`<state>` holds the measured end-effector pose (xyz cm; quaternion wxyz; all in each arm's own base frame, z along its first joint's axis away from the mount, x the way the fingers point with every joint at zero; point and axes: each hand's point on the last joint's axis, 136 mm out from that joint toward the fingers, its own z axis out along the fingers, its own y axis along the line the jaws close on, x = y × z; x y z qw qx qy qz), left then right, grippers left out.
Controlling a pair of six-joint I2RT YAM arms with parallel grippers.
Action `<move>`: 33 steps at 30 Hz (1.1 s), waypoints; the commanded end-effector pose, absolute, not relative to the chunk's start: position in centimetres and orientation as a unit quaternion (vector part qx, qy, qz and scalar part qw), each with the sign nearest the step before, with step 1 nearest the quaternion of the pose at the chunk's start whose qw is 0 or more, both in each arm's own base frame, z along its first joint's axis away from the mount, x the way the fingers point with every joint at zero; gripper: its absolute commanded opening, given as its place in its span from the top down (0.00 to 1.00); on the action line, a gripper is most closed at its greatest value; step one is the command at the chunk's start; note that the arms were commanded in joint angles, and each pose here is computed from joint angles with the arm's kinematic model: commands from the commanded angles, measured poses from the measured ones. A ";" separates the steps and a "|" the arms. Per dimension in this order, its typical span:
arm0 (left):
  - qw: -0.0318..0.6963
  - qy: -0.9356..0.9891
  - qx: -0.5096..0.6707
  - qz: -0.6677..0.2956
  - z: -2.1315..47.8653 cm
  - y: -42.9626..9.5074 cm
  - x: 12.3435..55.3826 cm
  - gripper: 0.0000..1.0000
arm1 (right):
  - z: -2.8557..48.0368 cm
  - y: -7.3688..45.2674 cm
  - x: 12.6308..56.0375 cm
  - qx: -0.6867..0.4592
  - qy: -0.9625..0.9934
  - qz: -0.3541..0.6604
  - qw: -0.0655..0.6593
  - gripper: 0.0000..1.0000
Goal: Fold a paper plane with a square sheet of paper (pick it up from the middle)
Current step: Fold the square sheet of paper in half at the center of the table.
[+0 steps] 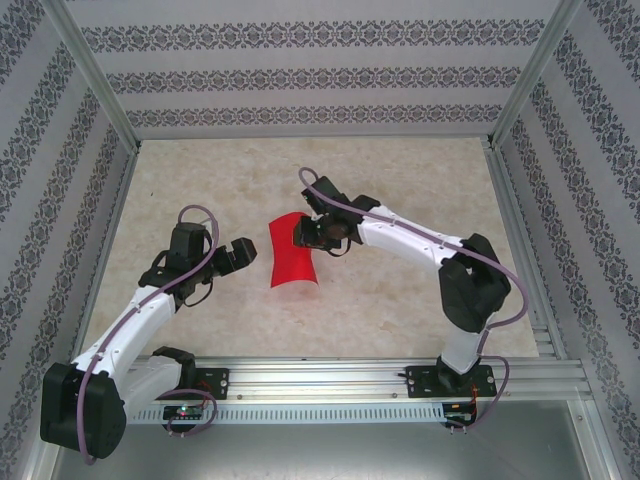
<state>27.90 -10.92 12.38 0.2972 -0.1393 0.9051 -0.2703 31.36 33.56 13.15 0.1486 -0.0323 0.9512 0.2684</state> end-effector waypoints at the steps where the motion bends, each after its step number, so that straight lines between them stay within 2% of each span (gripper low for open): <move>1: 0.307 0.897 -0.136 -0.288 14.0 -11.2 28.6 0.00 | 16.6 35.7 32.4 0.003 0.902 0.404 0.154 0.67; 10: 0.284 0.872 -0.101 -0.386 15.5 -14.7 29.0 0.00 | 12.2 33.7 32.5 0.082 0.863 0.484 0.124 0.65; 16: 0.262 0.859 -0.074 -0.434 16.3 -17.6 29.2 0.00 | 10.6 31.9 32.0 0.094 0.865 0.476 0.124 0.64; 33: 0.171 0.895 -0.035 -0.410 11.1 -24.8 29.8 0.01 | 7.3 27.4 30.8 0.106 0.897 0.411 0.122 0.59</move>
